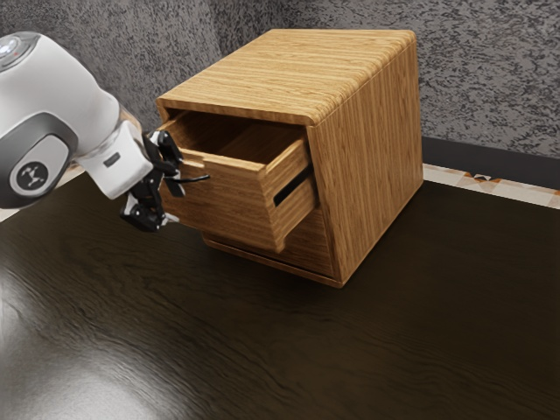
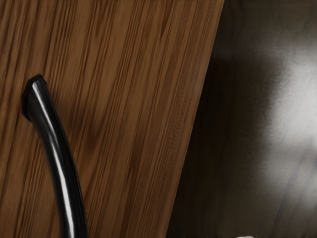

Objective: Pull the drawer handle with one arm to open the drawer

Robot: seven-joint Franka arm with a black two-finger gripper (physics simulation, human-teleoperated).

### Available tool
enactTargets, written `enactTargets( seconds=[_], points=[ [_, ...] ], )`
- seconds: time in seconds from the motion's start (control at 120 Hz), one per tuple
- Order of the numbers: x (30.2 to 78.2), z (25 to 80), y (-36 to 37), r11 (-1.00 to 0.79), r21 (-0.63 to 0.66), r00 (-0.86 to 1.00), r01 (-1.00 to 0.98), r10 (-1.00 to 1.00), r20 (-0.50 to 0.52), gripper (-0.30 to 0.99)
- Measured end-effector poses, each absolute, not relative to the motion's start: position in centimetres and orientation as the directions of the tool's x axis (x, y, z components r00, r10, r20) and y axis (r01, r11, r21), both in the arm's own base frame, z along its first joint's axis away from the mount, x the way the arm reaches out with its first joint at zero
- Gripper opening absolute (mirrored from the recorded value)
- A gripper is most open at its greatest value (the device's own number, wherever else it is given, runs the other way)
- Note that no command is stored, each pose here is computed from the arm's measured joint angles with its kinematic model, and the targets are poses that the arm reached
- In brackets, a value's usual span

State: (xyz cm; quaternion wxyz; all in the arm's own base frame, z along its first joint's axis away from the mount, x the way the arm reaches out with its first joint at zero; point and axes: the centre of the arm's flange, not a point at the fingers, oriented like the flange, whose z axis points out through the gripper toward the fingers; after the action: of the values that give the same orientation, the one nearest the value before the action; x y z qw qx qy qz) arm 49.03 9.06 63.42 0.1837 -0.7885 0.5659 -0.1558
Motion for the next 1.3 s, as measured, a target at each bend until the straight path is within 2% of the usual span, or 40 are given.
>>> enactTargets(
  seconds=[0.075, 0.183, 0.267, 0.508, 0.567, 0.608, 0.708, 0.783, 1.067, 1.142, 1.208, 1.225, 1.233, 1.267, 1.3],
  points=[
    [48.4, 63.4, 9.0, -0.294, -0.466, 0.313, -0.834, -0.949, 0.038, 0.31],
    [47.5, 63.6, 9.1, -0.301, -0.469, 0.318, -0.830, -0.947, 0.045, 0.21],
    [47.0, 63.6, 9.1, -0.305, -0.468, 0.320, -0.829, -0.946, 0.050, 0.24],
    [45.6, 64.0, 8.9, -0.307, -0.469, 0.330, -0.828, -0.943, 0.035, -0.07],
    [45.4, 64.0, 8.9, -0.309, -0.467, 0.332, -0.828, -0.943, 0.035, 0.00],
    [45.2, 64.1, 8.9, -0.312, -0.465, 0.334, -0.829, -0.942, 0.037, -0.05],
    [44.7, 64.1, 9.0, -0.325, -0.448, 0.341, -0.833, -0.939, 0.047, 0.03],
    [44.4, 64.1, 8.8, -0.336, -0.426, 0.350, -0.840, -0.935, 0.049, 0.15],
    [43.4, 63.8, 8.4, -0.382, -0.348, 0.380, -0.856, -0.922, 0.075, 0.48],
    [43.0, 64.0, 8.2, -0.389, -0.342, 0.388, -0.856, -0.919, 0.072, 0.46],
    [42.6, 64.3, 7.9, -0.397, -0.336, 0.395, -0.854, -0.915, 0.077, 0.50],
    [42.5, 64.4, 7.8, -0.397, -0.336, 0.395, -0.854, -0.915, 0.078, 0.46],
    [42.5, 64.5, 7.7, -0.396, -0.337, 0.394, -0.854, -0.916, 0.078, 0.50],
    [42.3, 64.6, 7.5, -0.396, -0.336, 0.393, -0.855, -0.916, 0.079, 0.42],
    [42.1, 64.7, 7.3, -0.394, -0.335, 0.391, -0.856, -0.917, 0.080, 0.46]
  ],
)
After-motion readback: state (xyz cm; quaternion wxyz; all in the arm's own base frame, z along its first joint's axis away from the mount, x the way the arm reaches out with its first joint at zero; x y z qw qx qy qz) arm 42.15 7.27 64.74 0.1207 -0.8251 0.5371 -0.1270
